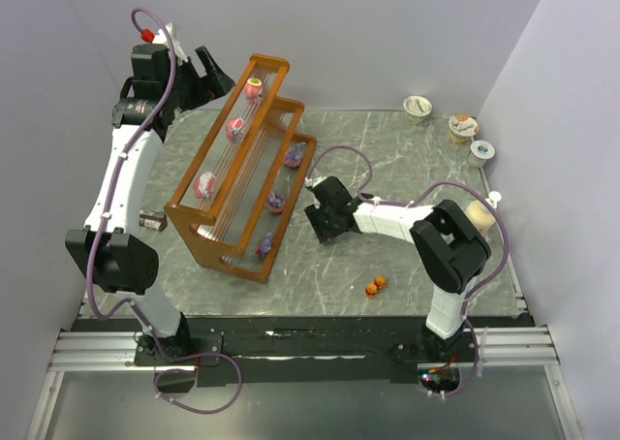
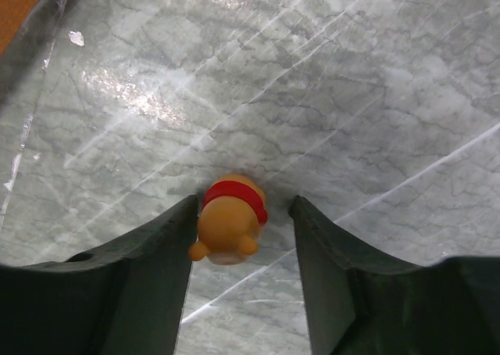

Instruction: Place and organize the plastic toys onto the shelf

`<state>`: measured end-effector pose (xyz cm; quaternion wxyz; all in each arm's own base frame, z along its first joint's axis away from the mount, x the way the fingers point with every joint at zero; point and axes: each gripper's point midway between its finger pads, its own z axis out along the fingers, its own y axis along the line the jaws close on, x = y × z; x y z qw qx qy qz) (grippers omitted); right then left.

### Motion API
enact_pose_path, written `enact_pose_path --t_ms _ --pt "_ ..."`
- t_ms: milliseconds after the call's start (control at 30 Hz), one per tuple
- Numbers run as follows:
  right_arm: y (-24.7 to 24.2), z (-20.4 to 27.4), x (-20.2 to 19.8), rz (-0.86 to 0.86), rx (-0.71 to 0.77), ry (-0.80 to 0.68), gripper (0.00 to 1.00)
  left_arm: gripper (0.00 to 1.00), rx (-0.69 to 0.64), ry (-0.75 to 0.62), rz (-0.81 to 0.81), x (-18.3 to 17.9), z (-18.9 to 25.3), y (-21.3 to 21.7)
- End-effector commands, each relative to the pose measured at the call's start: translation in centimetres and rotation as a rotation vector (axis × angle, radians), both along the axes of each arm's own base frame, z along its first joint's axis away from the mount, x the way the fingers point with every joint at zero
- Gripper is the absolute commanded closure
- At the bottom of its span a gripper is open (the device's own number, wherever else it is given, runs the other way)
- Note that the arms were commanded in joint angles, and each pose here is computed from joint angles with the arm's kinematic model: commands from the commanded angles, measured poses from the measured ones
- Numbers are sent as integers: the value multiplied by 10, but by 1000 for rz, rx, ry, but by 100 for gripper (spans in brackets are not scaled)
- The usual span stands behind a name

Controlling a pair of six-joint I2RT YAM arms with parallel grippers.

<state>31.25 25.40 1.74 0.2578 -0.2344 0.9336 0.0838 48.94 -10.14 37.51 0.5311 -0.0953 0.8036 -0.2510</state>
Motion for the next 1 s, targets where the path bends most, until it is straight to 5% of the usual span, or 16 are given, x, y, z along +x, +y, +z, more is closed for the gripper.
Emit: enact_pose_path --t_ms 0,267,433,967 --pt "6 3 -3 60 29 -37 46 4 1 -71 -13 0 26 -1" --pt "10 2 -1 67 66 -70 64 4 4 -70 -9 -1 25 0" --pt "18 10 4 81 84 -72 100 3 3 -70 -11 -2 26 -1" --pt "76 163 18 89 247 -195 100 4 5 -77 -7 -13 29 1"
